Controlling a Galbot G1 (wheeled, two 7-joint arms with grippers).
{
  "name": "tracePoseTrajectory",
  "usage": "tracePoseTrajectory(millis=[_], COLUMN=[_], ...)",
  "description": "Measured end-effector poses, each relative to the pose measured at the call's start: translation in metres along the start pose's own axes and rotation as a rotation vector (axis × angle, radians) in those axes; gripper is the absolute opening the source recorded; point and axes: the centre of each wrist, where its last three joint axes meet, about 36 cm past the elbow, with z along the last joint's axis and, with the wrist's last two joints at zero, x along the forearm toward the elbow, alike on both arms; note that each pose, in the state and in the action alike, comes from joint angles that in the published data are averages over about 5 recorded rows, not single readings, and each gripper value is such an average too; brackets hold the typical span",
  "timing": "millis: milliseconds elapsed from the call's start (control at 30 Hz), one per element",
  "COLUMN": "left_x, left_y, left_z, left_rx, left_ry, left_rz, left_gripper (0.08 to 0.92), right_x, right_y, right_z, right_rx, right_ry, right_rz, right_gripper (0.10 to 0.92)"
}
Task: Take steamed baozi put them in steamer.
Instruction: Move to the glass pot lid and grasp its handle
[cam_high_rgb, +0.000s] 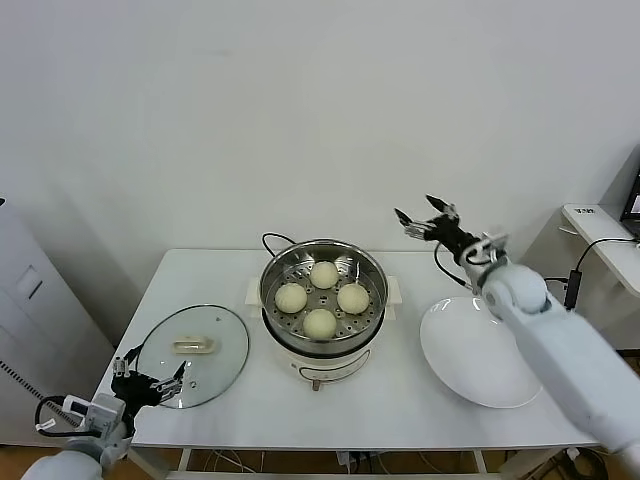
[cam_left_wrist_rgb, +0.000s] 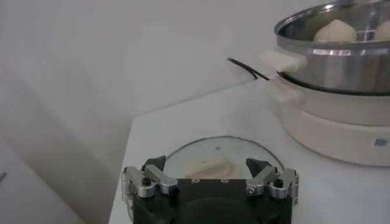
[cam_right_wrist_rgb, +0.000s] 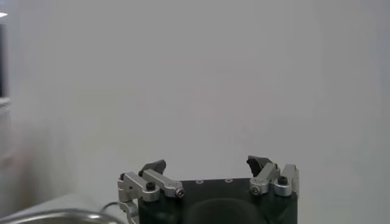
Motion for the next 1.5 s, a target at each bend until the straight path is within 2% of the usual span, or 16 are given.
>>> tracePoseTrajectory(millis=[167,400,733,1100,1500], left_x=[-0.003,-0.011,-0.033,-0.069,-0.105], left_y=[-0.003,-0.01,-0.024,-0.034,-0.035], left_z=[0.012,0.032,0.066,0.091,0.103], left_rx=[-0.167,-0.472,-0.87,-1.164,-1.285], left_ry=[-0.039,-0.12,-0.196,-0.198,-0.183], left_rz=[-0.036,-0.106,-0.185,-0.252,-0.295], left_gripper=[0.823,0.823,0.823,0.823,0.823], right_x=[0.043,0.103,0.151,0.167,0.172], right_y=[0.0,0.001,0.011,0.023,0.03], right_z=[0.037,0.089,0.128,0.15,0.165], right_rx=[-0.03,-0.071,-0.108,-0.134,-0.138], right_ry=[-0.014,0.006,0.018,0.031,0.052], right_rz=[0.134,0.292,0.38,0.397,0.388], right_gripper=[0.823,0.823,0.823,0.823,0.823])
